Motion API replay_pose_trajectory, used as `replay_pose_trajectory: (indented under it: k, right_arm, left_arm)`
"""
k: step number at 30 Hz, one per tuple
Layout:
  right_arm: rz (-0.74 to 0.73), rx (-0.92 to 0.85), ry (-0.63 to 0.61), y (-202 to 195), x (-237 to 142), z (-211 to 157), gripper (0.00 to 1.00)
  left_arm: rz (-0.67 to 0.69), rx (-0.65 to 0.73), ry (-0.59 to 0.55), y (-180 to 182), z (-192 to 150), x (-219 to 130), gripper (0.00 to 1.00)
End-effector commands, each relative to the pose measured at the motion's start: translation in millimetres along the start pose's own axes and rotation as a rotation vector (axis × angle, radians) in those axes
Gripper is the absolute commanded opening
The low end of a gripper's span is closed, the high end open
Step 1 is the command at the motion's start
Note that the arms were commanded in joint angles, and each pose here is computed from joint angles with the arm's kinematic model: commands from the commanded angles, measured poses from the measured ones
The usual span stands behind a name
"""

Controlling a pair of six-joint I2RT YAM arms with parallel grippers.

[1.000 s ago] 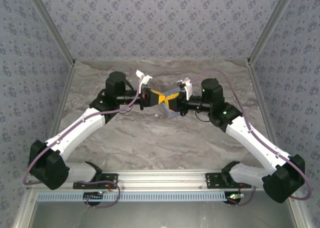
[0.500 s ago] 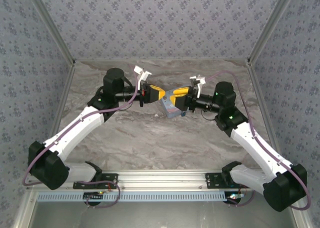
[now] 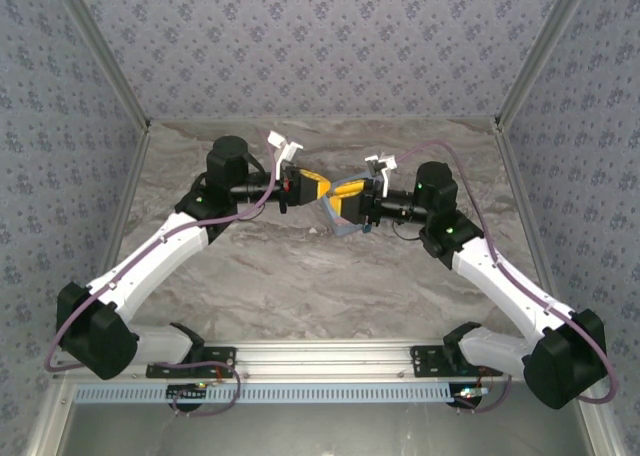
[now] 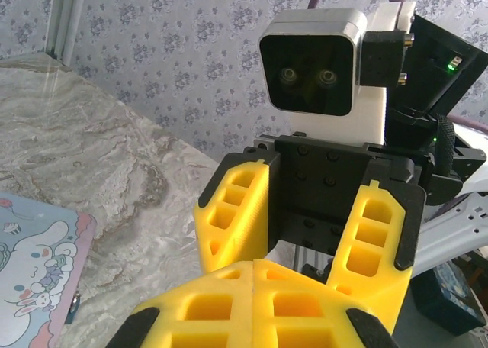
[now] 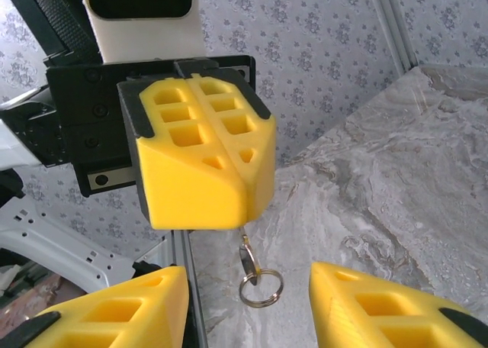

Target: Unlock a padlock with a key

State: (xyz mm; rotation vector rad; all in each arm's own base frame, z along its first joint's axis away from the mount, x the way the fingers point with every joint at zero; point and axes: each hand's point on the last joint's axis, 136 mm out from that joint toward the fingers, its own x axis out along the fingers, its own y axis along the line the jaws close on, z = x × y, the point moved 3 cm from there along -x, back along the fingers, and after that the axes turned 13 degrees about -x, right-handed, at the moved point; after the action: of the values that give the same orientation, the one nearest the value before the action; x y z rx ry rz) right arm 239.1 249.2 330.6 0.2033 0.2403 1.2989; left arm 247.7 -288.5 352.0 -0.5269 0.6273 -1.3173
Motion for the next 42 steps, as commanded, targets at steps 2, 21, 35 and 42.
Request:
replay_pose_trajectory:
  k: [2, 21, 35, 42]
  right_arm:
    - [0.041, -0.043, -0.029, 11, 1, 16, 0.44]
    - [0.063, -0.035, -0.012, 12, 9, 15, 0.29]
    - [0.023, -0.023, -0.009, 6, 8, 6, 0.15]
    - [0.007, -0.018, -0.003, 4, 7, 3, 0.0]
  left_arm:
    - [-0.032, 0.065, -0.037, -19, 14, -3, 0.0]
    - [-0.022, 0.064, -0.041, -17, 15, -2, 0.0]
    - [-0.007, 0.066, -0.05, -16, 15, -4, 0.0]
    - [0.0, 0.066, -0.053, -14, 15, -3, 0.0]
